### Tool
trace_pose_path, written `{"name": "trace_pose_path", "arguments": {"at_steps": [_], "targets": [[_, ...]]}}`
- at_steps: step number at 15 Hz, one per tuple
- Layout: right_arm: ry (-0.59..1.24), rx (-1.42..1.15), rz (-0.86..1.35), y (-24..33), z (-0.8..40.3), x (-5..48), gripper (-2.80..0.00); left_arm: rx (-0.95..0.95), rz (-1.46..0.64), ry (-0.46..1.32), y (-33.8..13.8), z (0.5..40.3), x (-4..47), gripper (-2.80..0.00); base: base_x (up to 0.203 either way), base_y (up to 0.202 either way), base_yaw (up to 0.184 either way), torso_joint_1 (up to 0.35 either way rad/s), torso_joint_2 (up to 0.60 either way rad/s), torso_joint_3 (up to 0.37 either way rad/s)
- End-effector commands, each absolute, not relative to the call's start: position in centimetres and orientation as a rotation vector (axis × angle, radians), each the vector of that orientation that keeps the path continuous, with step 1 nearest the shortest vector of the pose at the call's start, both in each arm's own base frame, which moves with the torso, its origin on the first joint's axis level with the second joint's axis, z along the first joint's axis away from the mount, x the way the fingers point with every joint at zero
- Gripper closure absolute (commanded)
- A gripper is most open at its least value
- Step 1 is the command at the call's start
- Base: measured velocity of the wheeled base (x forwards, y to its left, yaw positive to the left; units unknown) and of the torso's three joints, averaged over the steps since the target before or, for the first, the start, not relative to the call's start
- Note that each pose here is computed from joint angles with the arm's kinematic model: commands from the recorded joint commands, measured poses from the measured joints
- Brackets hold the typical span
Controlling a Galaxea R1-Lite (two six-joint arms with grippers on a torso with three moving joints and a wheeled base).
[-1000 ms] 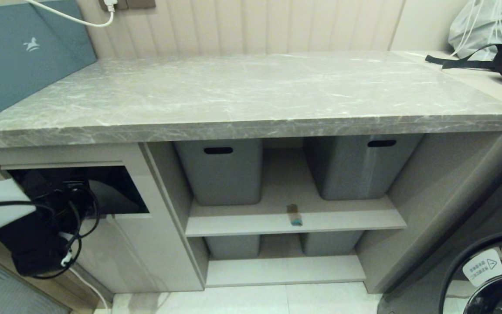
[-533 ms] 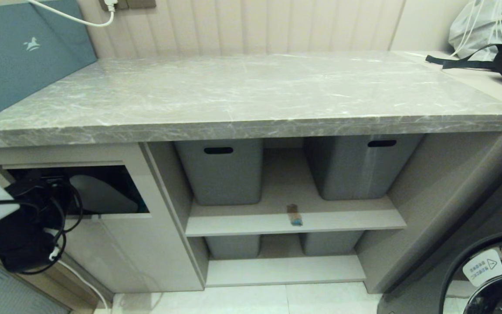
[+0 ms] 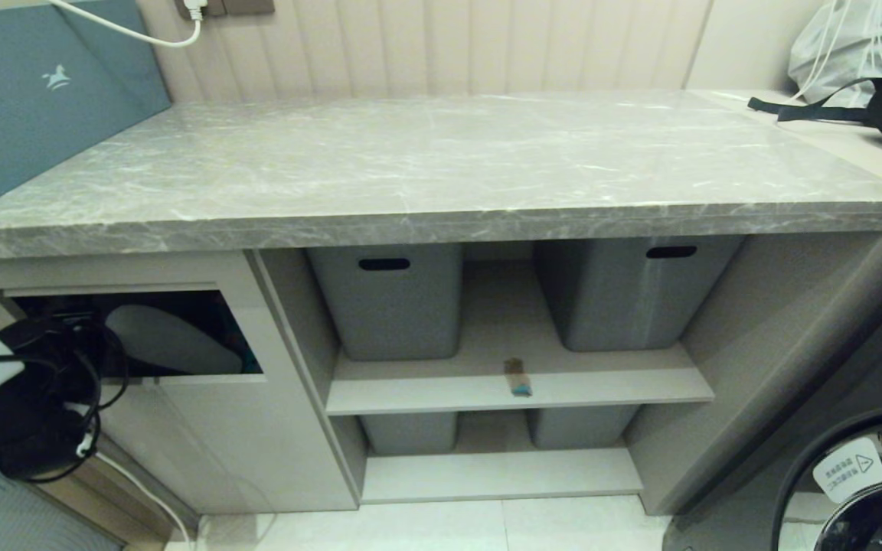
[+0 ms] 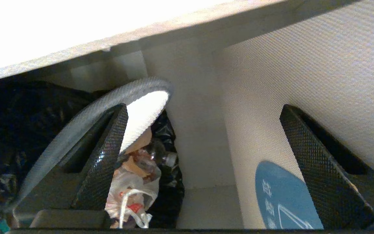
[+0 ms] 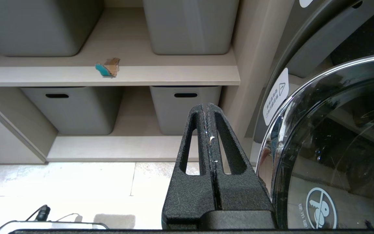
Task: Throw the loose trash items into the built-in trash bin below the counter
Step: Put the garbage in the trash can
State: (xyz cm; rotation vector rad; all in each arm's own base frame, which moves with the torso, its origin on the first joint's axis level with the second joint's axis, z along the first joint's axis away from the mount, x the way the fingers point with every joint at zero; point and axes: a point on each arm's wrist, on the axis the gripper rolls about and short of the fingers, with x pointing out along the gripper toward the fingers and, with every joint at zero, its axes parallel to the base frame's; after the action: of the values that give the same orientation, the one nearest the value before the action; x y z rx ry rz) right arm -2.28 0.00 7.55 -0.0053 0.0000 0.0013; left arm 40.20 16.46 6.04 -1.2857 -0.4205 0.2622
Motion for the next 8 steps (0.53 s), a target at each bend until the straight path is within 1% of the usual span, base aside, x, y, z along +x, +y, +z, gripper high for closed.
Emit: {"name": "trace_pose_path", "arguments": {"at_steps": [1,3,8], "targets": [[0.000,-0.006,0.002,0.0,7.5,-2.3,0.00,-1.291,0.258,-0.428,16.6,5.6,40.5,-2.80,0.000,0.000,0.000,0.000,0.00,0.000],[0.000,-0.006,0.002,0.0,7.5,-2.3,0.00,-1.290,0.261,-0.433,17.2,5.1,41.6,-2.80,0.000,0.000,0.000,0.000,0.00,0.000],[0.000,-0.006,0.002,0.0,7.5,-2.3,0.00,-1.292,0.249,-0.428,17.2,5.3,43.8,-2.80,0.000,0.000,0.000,0.000,0.00,0.000]]}}
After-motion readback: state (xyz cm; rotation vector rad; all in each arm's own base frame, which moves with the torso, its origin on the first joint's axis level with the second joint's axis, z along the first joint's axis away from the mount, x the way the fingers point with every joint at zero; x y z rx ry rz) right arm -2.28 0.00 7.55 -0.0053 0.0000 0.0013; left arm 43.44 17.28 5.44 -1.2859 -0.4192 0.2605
